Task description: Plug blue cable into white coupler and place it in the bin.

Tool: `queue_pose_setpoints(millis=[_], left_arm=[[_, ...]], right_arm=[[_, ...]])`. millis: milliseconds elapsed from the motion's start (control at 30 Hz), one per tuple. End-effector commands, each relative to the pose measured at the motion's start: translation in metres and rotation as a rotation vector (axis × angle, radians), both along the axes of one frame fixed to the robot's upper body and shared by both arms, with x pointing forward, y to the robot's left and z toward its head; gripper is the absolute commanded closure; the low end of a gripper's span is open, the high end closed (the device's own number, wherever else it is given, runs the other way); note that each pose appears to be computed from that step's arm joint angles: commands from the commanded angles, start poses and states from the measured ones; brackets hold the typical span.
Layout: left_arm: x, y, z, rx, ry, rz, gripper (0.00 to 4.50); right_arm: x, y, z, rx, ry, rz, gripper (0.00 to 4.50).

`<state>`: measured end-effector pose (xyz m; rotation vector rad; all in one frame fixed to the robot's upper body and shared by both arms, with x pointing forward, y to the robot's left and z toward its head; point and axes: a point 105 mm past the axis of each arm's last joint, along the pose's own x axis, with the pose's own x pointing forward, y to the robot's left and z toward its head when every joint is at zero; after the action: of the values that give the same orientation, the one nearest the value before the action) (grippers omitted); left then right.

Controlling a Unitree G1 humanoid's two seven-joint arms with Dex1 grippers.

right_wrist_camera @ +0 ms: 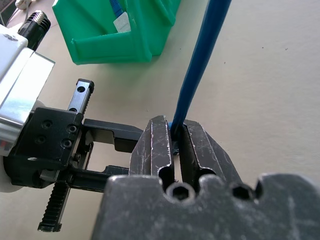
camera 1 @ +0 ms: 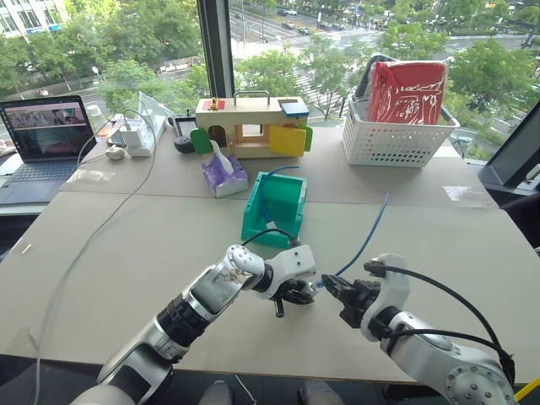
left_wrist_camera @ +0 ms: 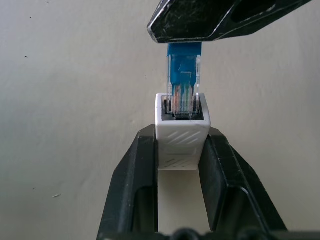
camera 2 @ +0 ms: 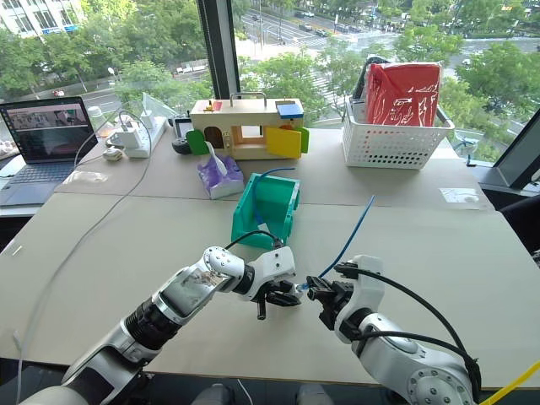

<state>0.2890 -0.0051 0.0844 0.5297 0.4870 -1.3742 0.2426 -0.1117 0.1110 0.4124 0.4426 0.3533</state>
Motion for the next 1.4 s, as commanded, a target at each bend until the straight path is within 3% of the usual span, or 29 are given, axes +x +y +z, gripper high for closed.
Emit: queue_pose_setpoints(millis=[33, 667, 1400], left_arm=[[0.002, 0.005, -0.012, 0.061, 0.001, 0.035, 3.86], [0.000, 0.002, -0.018, 0.146, -0.072, 0.074, 3.86], [0.011, -0.002, -0.018, 0.071, -0.006, 0.209, 3.86]], right_arm=[[-0.009, 0.008, -0.014, -0.047, 0.060, 0.060, 4.50], [-0.018, 0.014, -0.006, -0.031, 0.061, 0.059, 4.50], [-0.013, 0.029, 0.009, 0.010, 0.051, 0.100, 4.50]])
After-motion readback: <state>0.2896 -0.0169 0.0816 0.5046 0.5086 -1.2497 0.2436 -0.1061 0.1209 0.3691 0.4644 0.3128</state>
